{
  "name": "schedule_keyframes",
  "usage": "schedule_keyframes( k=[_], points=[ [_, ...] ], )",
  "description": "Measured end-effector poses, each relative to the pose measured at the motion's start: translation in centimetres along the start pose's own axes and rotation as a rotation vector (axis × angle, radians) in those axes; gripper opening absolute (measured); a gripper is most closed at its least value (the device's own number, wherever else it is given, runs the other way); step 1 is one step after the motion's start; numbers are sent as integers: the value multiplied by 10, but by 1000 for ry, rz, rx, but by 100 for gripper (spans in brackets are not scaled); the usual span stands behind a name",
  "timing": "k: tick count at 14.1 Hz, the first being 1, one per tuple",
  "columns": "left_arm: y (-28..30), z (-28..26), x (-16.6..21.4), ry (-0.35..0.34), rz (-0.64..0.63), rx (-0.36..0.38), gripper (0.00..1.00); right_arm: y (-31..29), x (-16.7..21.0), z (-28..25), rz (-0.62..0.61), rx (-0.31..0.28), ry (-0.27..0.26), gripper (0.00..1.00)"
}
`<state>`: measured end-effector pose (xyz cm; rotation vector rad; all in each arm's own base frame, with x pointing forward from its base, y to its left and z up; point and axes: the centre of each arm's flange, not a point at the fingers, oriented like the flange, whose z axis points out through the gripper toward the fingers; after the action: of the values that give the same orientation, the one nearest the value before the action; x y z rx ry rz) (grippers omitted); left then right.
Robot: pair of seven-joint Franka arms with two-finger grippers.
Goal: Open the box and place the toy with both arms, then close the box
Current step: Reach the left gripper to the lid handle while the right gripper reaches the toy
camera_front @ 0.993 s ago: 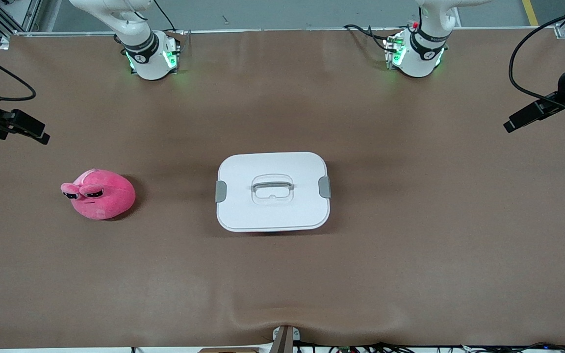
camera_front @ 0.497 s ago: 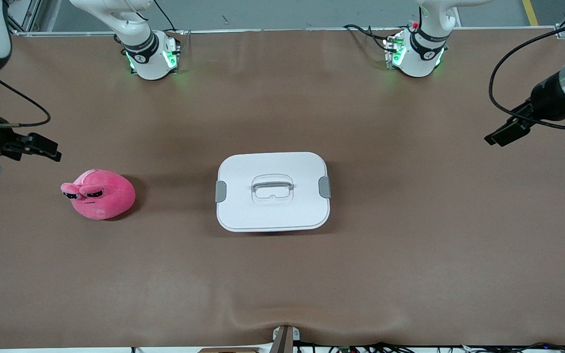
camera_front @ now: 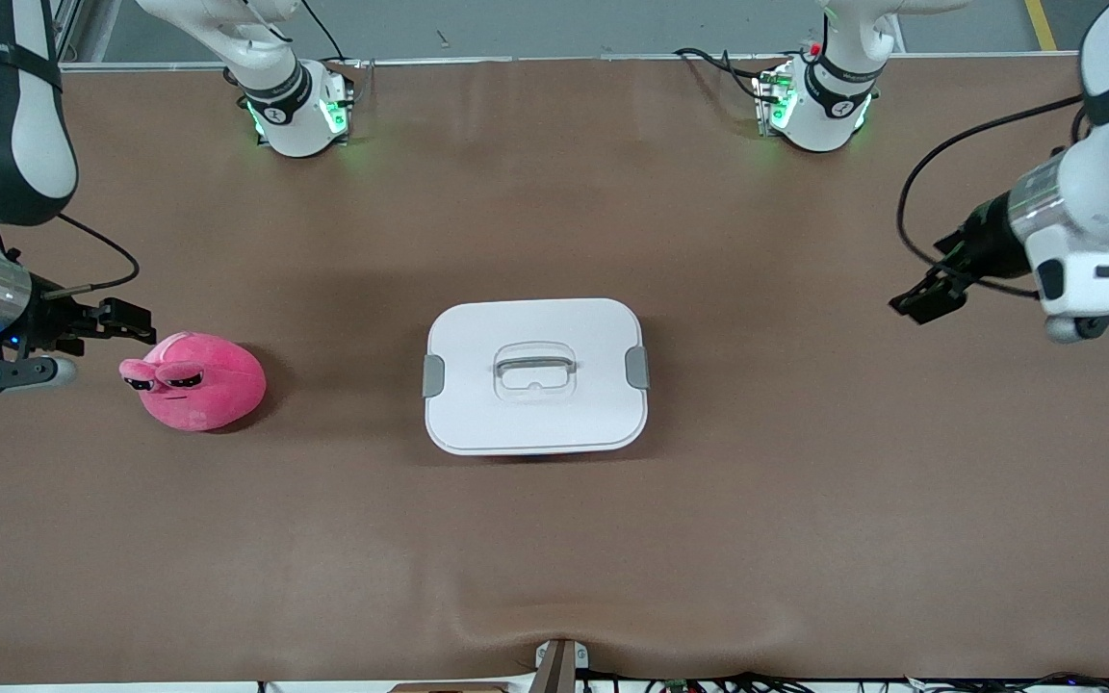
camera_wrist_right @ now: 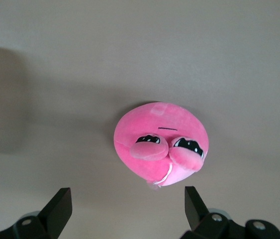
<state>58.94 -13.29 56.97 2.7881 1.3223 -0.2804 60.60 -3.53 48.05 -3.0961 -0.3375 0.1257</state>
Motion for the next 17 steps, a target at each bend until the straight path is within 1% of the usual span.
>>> schedule_keyframes(
  k=[2, 4, 6, 8, 10, 14, 15, 17],
  points=[
    [24, 11, -12, 8, -44, -24, 100, 16, 0, 8, -69, 3, -1, 100],
    [43, 18, -27, 19, -102, -56, 100, 32, 6, 21, -151, -4, 22, 100],
    [60, 29, -45, 19, -156, -69, 100, 35, 18, 40, -235, -11, 37, 100],
    [80, 47, -63, 17, -221, -82, 100, 24, 27, 54, -312, -5, 28, 100],
    [102, 67, -79, 12, -295, -110, 100, 23, 27, 57, -432, -1, 17, 100],
    [137, 105, -115, -6, -442, -154, 100, 67, 11, 56, -663, 7, 7, 100],
    [144, 114, -125, -11, -476, -162, 100, 69, 8, 57, -712, 16, -2, 100],
    [157, 129, -146, -23, -529, -172, 100, 64, 4, 66, -813, 52, -36, 100]
  ],
)
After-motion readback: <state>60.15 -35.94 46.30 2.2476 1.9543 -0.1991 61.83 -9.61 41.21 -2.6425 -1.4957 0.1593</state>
